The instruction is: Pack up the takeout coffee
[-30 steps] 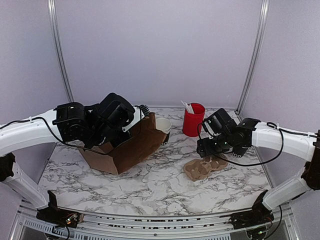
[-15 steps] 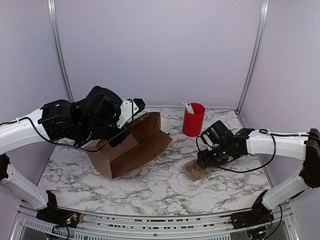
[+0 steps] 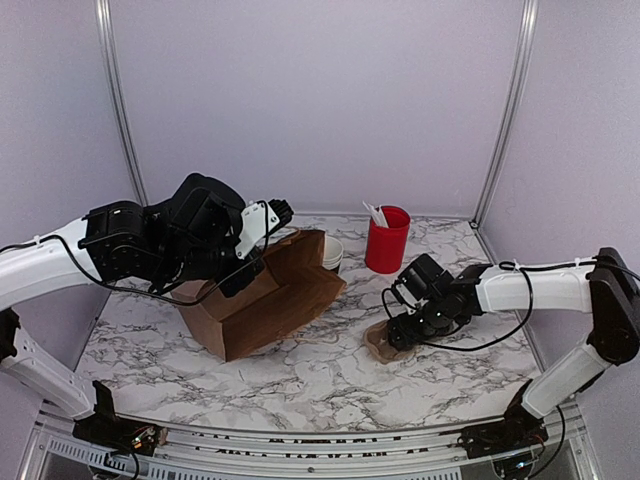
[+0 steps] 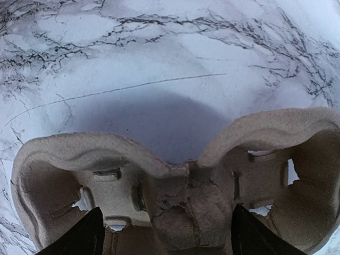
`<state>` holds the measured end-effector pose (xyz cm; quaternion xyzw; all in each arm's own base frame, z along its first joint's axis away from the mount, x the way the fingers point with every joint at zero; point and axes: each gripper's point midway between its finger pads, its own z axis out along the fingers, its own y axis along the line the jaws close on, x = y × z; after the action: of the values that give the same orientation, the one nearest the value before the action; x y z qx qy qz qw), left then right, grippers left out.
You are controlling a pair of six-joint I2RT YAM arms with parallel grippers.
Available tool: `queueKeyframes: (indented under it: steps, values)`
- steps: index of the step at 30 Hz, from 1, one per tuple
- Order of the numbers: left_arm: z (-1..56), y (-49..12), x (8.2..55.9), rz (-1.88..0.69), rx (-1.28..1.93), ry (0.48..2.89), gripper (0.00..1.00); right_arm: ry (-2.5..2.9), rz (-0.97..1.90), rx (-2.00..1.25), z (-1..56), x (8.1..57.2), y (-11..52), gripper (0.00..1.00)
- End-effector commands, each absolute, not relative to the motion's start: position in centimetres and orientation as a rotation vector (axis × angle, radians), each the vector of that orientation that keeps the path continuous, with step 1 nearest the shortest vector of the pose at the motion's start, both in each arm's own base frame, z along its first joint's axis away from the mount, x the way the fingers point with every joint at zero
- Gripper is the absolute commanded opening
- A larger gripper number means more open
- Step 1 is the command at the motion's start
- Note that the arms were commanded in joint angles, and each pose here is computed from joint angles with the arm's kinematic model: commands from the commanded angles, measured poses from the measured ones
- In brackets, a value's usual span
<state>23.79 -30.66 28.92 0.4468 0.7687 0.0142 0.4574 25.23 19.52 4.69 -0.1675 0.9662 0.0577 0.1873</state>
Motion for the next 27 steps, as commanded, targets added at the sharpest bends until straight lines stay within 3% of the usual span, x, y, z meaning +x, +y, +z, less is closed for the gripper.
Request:
queueKeyframes:
  steps: [1, 15, 27]
  values:
    - [29.4, -30.6, 24.1, 0.005, 1.067, 1.889, 0.00, 2.679, 0.289, -0.483, 6.7, 25.5, 23.3, 0.79]
    - [29.1, -30.4, 24.3, 0.002, 1.064, 1.897, 0.00, 2.668, 0.194, -0.629, 6.0, 26.1, 21.6, 0.79]
    - [29.0, -30.5, 24.4, -0.004, 1.063, 1.903, 0.00, 2.657, 0.200, -0.711, 5.2, 26.4, 22.3, 0.67]
